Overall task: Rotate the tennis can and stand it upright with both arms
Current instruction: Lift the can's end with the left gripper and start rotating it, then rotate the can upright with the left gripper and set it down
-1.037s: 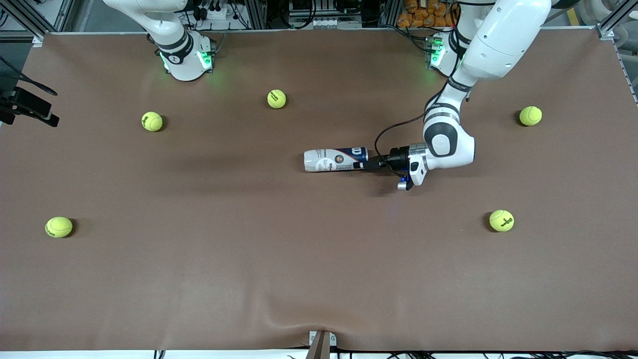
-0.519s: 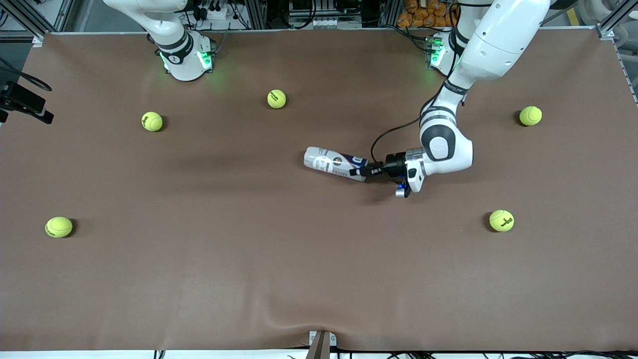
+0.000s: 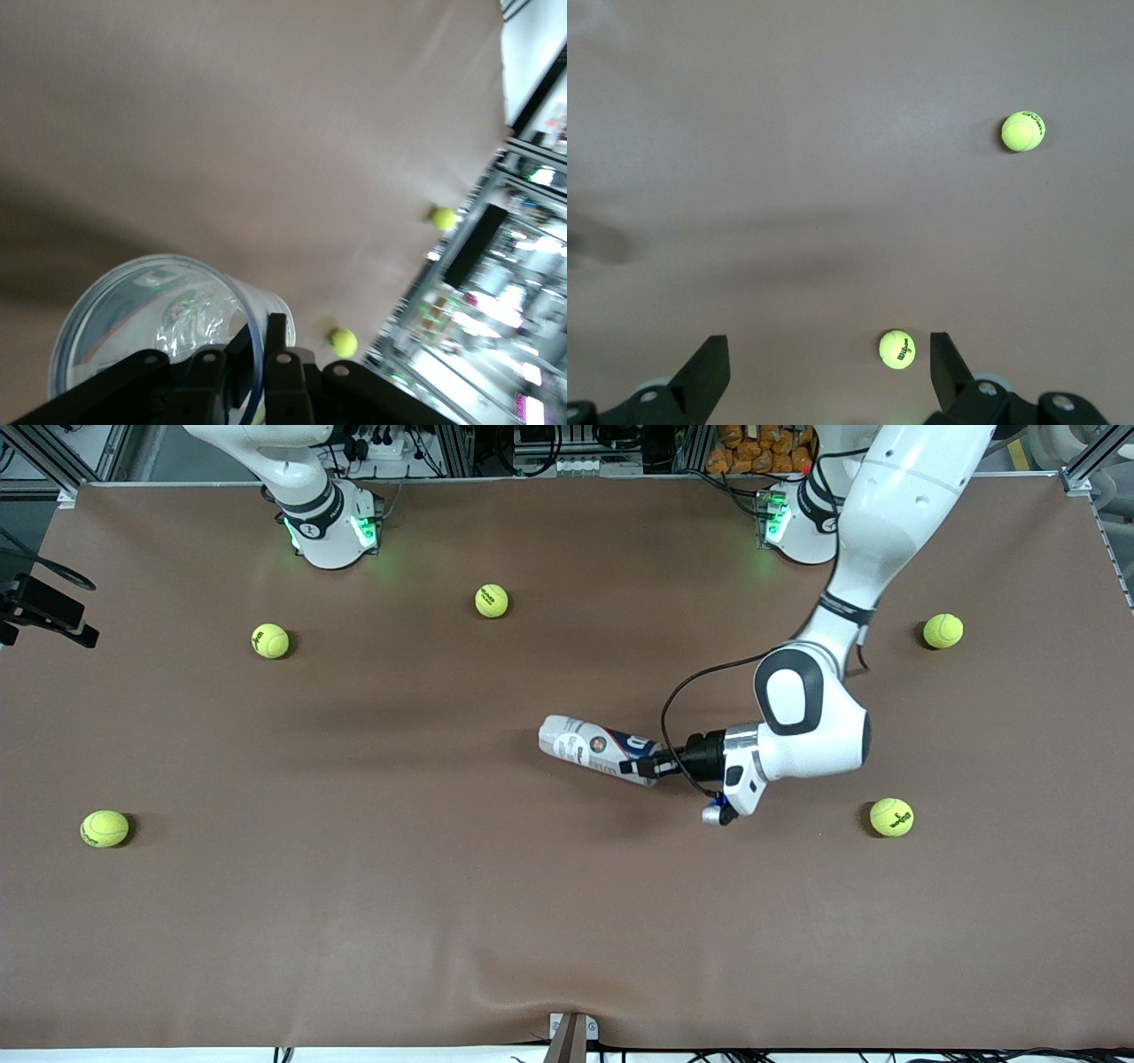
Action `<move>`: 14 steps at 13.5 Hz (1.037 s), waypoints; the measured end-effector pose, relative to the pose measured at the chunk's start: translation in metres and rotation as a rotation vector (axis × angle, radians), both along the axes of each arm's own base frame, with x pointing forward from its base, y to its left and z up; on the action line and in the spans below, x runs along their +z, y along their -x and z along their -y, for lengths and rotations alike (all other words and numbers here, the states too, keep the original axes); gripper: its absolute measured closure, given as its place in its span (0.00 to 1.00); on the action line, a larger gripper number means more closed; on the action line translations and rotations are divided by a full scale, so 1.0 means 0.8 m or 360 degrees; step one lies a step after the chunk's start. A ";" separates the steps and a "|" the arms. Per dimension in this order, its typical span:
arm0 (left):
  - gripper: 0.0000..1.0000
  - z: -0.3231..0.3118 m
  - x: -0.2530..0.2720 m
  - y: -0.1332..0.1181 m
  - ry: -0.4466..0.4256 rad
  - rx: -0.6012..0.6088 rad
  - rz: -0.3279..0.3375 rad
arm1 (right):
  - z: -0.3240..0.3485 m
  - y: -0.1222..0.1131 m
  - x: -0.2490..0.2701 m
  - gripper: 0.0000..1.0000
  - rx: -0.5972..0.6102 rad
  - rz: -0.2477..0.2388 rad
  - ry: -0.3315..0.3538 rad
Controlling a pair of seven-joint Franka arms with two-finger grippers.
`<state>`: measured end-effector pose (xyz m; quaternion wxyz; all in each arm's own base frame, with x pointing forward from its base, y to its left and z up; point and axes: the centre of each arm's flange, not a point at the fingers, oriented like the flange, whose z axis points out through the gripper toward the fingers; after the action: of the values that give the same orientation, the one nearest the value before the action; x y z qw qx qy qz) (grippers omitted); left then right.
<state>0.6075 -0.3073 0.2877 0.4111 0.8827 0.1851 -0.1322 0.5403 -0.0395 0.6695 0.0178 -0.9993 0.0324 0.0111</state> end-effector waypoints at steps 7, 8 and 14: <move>0.95 0.116 0.103 0.010 -0.0273 0.0029 -0.0040 | -0.001 0.003 -0.002 0.00 0.0002 -0.0031 -0.0002; 0.95 0.128 0.105 0.017 -0.0317 0.0009 -0.0025 | -0.002 0.003 -0.003 0.00 0.0004 -0.0039 -0.0003; 0.95 0.200 0.147 0.059 -0.0724 -0.0099 0.0172 | -0.010 0.006 0.000 0.00 0.0025 -0.0053 -0.0004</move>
<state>0.5606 -0.4677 0.4053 0.2068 0.9637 0.1605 -0.0522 0.5356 -0.0315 0.6696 0.0183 -0.9991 0.0250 0.0279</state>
